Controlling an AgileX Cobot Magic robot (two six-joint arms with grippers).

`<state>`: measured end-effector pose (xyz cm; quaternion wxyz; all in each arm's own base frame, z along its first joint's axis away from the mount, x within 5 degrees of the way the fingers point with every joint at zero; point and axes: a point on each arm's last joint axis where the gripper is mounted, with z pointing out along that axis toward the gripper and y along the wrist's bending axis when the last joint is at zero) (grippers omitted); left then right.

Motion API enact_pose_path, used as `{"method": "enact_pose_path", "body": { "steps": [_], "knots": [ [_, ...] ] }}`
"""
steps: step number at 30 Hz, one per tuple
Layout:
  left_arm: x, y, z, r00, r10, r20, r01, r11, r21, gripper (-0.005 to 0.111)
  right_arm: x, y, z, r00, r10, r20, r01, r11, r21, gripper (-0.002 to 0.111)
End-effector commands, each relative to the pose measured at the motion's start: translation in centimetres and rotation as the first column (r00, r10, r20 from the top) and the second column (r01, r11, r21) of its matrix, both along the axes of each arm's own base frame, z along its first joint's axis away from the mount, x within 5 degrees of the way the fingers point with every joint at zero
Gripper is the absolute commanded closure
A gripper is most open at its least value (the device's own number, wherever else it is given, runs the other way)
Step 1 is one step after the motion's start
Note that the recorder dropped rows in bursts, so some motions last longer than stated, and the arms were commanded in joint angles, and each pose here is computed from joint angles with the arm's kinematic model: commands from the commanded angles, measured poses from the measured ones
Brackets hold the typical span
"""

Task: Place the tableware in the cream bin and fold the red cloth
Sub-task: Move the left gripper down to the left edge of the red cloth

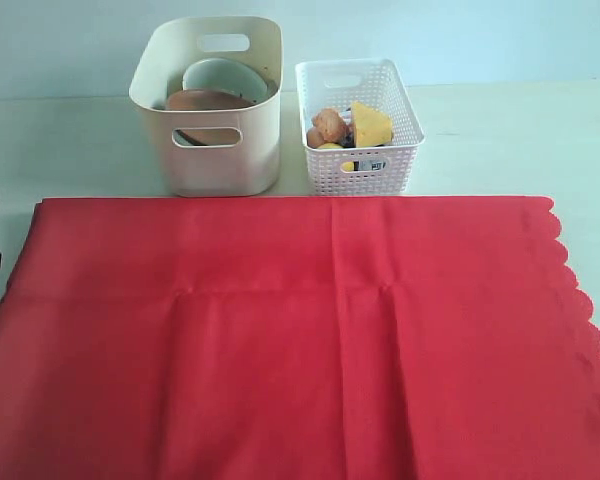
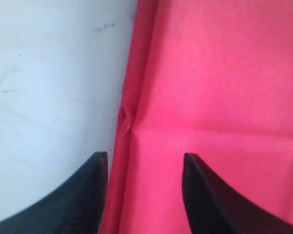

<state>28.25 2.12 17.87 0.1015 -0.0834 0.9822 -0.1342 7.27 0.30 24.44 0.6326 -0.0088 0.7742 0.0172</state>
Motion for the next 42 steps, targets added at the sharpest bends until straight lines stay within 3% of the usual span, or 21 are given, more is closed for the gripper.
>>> {"method": "enact_pose_path", "body": {
  "steps": [1,15,35,42],
  "knots": [
    [0.0,0.6,-0.5,0.999,0.046,-0.019,-0.046,0.999,-0.025,0.060,1.4,0.0,2.1,1.000,-0.004,-0.014,0.004,1.000,-0.004,0.108],
    [0.0,0.5,-0.6,0.999,0.048,-0.027,-0.048,0.998,-0.033,0.060,5.7,0.1,6.5,0.998,-0.004,-0.060,0.004,1.000,-0.006,0.108],
    [-0.7,-0.1,-0.5,0.996,-0.016,-0.093,0.008,0.996,-0.086,0.060,5.8,0.1,6.5,0.998,-0.007,-0.065,0.008,1.000,0.017,0.108],
    [-0.4,-0.4,-0.4,0.998,-0.043,-0.052,0.037,0.992,-0.119,0.060,7.5,0.2,3.5,0.943,-0.004,-0.332,0.013,1.000,0.027,0.108]
  ]
}}
